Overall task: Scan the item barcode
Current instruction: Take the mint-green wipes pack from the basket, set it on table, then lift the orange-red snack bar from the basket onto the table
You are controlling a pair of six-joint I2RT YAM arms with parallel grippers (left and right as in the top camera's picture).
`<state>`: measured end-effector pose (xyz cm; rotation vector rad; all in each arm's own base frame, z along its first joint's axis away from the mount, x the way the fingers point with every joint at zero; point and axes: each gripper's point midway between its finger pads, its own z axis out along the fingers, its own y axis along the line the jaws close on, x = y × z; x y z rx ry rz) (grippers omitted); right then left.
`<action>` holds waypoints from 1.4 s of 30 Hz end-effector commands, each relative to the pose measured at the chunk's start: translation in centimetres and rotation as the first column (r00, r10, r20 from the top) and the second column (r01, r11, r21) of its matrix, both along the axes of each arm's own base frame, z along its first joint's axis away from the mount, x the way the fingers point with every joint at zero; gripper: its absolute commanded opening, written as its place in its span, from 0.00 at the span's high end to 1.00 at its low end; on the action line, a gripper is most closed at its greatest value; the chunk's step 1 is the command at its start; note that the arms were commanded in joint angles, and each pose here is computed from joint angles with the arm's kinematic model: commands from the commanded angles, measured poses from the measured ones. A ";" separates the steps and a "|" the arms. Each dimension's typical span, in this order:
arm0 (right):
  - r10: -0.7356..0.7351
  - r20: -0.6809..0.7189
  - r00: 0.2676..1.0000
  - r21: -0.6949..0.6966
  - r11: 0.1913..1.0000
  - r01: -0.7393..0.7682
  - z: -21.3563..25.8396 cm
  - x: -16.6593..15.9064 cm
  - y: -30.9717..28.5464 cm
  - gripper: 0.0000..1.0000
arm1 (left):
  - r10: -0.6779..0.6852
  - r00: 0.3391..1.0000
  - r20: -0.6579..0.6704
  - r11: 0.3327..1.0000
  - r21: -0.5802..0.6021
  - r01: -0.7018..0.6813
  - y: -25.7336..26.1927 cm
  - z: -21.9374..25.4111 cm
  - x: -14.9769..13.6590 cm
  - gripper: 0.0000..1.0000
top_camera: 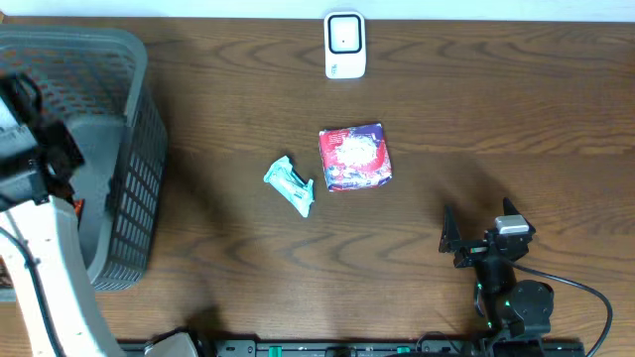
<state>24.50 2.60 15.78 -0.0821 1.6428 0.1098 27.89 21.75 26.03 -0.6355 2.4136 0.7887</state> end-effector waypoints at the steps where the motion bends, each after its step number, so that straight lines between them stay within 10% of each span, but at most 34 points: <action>1: -0.007 0.000 1.000 0.010 1.000 0.007 -0.1 0.0 -0.1 0.01 | -0.119 0.954 -0.277 0.992 0.003 0.125 1.2 -4.8 -2.8 0.09; 39: -0.007 0.000 1.000 0.010 1.000 0.007 -0.1 0.0 -0.1 0.01 | 0.066 0.982 -0.175 0.900 -0.415 -0.134 1.2 -24.5 -6.2 0.34; 42: -0.007 0.000 1.000 0.010 1.000 0.007 -0.1 0.0 -0.1 0.01 | 0.068 0.991 -0.118 0.916 -0.386 -0.109 1.8 -22.4 -5.3 0.85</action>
